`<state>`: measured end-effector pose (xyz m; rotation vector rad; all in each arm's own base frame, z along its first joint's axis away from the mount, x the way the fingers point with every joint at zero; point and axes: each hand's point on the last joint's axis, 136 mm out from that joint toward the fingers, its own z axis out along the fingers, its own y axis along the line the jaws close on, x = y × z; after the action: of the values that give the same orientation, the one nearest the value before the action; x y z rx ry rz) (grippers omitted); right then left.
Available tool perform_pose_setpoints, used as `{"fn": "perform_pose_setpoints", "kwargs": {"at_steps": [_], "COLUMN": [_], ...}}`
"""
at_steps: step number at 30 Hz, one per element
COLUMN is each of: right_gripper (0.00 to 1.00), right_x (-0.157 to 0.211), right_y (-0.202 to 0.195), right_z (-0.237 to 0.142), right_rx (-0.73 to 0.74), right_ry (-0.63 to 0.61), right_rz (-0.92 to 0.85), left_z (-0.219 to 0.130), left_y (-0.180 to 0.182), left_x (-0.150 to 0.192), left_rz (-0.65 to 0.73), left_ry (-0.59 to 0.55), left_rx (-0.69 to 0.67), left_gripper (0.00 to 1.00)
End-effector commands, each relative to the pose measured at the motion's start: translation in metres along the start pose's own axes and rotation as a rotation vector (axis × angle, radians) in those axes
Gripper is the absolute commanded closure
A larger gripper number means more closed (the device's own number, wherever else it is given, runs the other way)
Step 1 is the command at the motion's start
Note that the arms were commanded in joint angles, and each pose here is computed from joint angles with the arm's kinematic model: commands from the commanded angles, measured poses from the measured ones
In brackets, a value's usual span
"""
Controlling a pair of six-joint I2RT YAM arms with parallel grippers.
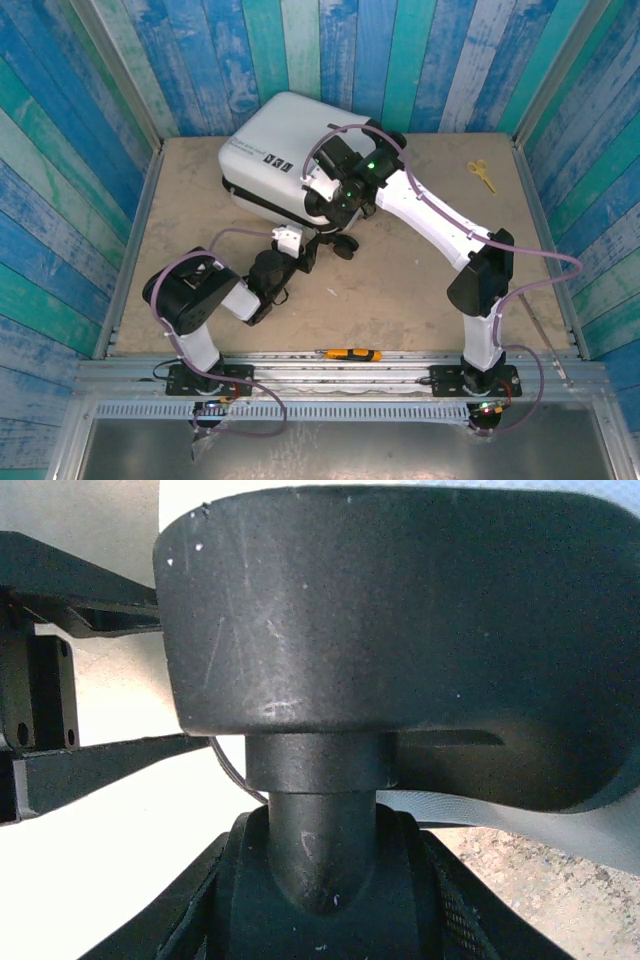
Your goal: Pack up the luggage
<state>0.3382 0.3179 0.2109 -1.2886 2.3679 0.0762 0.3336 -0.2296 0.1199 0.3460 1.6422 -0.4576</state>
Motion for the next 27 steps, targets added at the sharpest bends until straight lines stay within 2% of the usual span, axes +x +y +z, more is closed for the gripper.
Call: {"fn": "perform_pose_setpoints", "kwargs": {"at_steps": [1,3,4,7,8,11,13,21,27], "right_gripper": [1.00,0.99,0.99,1.00,1.00,1.00,1.00,0.99,0.99], "right_x": [-0.030,-0.030,-0.030,-0.029,-0.029,-0.027,-0.026,-0.027,-0.041], "right_y": [-0.008,-0.008,-0.007,-0.006,-0.006,-0.003,-0.002,0.021,0.048], "right_z": [-0.051,-0.050,-0.050,-0.049,-0.048,-0.046,-0.044,-0.037,-0.042], "right_rx": [0.042,0.039,0.037,0.030,0.027,0.015,0.010,-0.065,-0.097], "right_ry": [-0.186,-0.185,-0.184,-0.181,-0.180,-0.176,-0.173,-0.177,-0.244], "right_rz": [0.026,0.027,0.028,0.032,0.035,0.041,0.046,0.043,0.048], "left_z": [0.006,0.005,0.004,0.006,0.006,0.005,0.003,-0.004,-0.015], "left_y": [-0.003,-0.006,-0.008,-0.017,-0.022,-0.026,-0.026,-0.030,-0.034], "left_x": [-0.009,-0.010,-0.012,-0.011,-0.013,-0.015,-0.017,-0.022,-0.026], "left_rz": [-0.002,0.001,0.003,0.011,0.017,0.008,0.007,-0.011,-0.053], "left_ry": [-0.046,-0.049,-0.056,-0.037,-0.036,-0.028,-0.036,-0.045,-0.069], "left_rx": [-0.005,0.000,0.010,0.050,0.077,0.086,0.082,0.060,0.032], "left_gripper": [0.48,0.51,0.58,0.64,0.71,0.76,0.82,0.93,0.98]}}
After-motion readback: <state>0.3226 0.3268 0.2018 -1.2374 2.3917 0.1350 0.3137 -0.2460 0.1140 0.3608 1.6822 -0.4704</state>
